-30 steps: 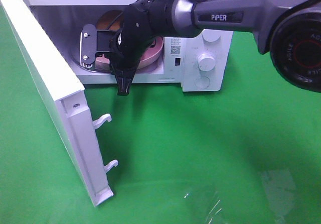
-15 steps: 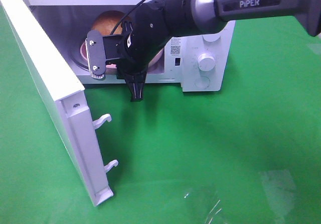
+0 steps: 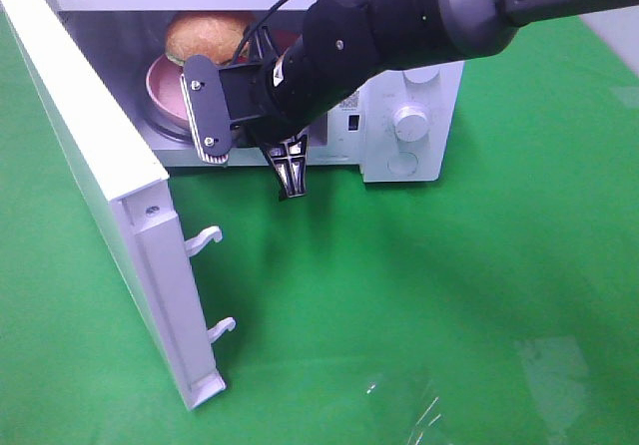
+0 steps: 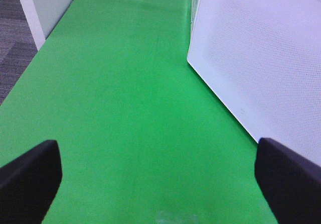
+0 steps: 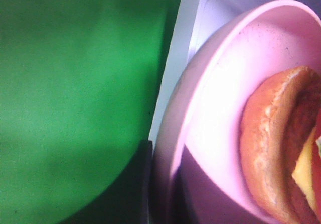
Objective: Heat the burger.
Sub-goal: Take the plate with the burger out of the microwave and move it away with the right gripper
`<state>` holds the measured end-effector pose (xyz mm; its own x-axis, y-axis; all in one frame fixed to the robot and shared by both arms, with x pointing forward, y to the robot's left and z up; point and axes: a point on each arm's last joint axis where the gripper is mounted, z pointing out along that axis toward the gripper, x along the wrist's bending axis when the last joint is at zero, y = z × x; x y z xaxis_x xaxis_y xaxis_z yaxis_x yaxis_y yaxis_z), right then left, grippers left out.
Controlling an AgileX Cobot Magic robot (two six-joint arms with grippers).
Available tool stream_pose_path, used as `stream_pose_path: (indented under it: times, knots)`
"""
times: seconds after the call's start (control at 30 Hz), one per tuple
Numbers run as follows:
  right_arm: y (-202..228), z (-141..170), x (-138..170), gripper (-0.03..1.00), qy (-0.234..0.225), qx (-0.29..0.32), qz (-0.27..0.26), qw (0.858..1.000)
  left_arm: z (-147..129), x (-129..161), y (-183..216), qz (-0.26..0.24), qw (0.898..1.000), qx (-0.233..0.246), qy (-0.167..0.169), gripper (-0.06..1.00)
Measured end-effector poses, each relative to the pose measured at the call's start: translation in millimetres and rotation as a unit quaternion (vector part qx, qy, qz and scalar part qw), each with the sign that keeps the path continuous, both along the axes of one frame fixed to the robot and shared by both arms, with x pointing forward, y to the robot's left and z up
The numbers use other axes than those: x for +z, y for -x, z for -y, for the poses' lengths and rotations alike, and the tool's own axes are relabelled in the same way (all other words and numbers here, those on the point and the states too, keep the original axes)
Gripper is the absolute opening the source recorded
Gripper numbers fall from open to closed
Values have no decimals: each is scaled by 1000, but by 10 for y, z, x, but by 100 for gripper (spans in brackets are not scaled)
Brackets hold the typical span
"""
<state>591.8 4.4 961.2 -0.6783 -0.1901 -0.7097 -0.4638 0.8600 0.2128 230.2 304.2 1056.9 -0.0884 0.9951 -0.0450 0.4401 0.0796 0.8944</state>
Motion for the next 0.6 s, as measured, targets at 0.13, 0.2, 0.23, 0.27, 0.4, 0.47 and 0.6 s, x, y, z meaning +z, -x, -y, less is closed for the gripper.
stream_pose_path:
  times: [0.13, 0.2, 0.23, 0.27, 0.4, 0.47, 0.6]
  knots:
    - [75, 53, 18, 9, 5, 6, 3, 1000, 0, 0, 0, 0, 1000, 0, 0, 96]
    - [94, 69, 13, 9, 7, 8, 3, 1000, 0, 0, 0, 0, 1000, 0, 0, 96]
    - [133, 96, -1, 9, 8, 10, 5, 1000, 0, 0, 0, 0, 1000, 0, 0, 96]
    - [133, 96, -1, 9, 8, 10, 5, 1000, 0, 0, 0, 0, 1000, 0, 0, 96]
    - [270, 207, -40, 9, 13, 16, 6, 1000, 0, 0, 0, 0, 1000, 0, 0, 96]
    - [323, 252, -33, 9, 14, 17, 6, 1000, 0, 0, 0, 0, 1000, 0, 0, 96]
    - [405, 323, -51, 9, 18, 18, 2, 1000, 0, 0, 0, 0, 1000, 0, 0, 96]
